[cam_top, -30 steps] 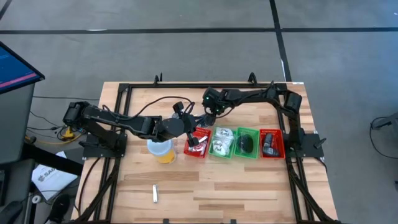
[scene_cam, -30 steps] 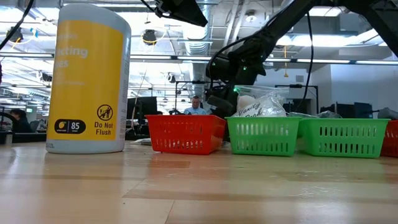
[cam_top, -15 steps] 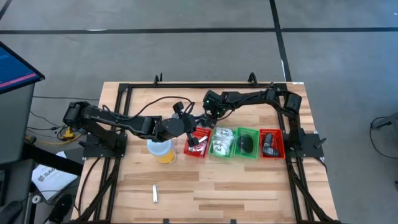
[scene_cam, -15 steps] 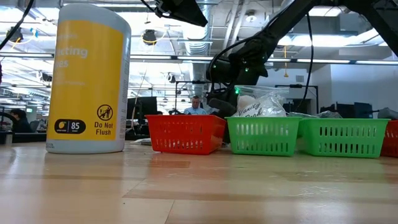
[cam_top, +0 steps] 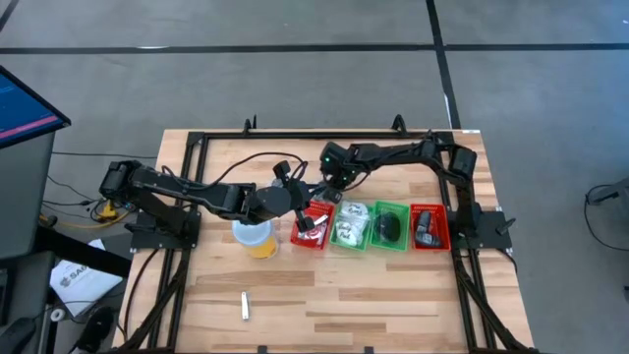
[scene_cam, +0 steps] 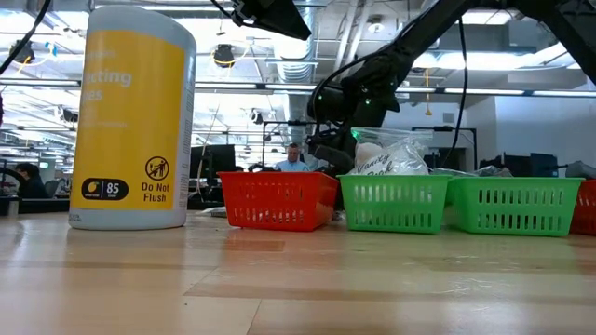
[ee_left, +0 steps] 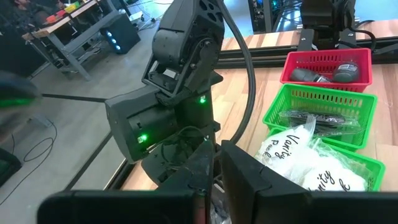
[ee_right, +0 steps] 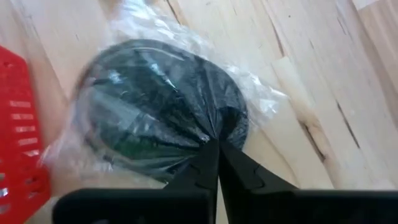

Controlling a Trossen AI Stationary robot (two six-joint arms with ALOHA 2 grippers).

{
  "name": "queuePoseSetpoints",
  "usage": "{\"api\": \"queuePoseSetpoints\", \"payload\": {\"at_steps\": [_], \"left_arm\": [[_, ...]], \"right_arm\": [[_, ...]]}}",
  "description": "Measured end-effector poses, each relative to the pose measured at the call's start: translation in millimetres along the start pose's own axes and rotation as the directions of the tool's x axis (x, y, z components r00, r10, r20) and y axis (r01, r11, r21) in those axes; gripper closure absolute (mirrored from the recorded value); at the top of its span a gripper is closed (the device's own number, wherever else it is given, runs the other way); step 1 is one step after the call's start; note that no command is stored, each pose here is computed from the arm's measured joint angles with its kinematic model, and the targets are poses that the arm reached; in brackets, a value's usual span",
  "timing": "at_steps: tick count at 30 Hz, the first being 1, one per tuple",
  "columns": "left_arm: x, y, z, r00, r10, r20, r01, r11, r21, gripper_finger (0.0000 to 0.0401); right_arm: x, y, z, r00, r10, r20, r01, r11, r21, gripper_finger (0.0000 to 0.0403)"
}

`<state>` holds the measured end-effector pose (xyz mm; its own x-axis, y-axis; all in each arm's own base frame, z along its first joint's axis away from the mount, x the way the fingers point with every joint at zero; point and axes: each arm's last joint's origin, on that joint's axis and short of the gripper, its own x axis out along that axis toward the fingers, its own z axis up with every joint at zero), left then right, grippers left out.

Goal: Pick & Place Travel size toiletries
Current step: Put the black hairbrush into the right green bin

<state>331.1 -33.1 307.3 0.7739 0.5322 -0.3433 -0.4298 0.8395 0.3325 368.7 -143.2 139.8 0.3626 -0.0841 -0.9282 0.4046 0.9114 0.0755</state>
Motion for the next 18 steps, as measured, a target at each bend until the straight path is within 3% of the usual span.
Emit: {"api": "queuePoseSetpoints", "payload": {"at_steps": [5,18], "left_arm": [[0.1,0.1,0.0,1.0,0.0,0.0,0.0,1.0,0.0,0.0376],[0.0,0.0,-1.0,1.0,-0.001,-0.008,0.001,1.0,0.007,0.0376]], "right_arm": [[-11.2,1.4,11.2,1.0,-0.015,-0.004,0.015,0.999,-0.034,0.0402],[-60.0,-0.1,37.7,0.976,-0.2,-0.091,0.19,0.976,-0.106,0.0403]]}}
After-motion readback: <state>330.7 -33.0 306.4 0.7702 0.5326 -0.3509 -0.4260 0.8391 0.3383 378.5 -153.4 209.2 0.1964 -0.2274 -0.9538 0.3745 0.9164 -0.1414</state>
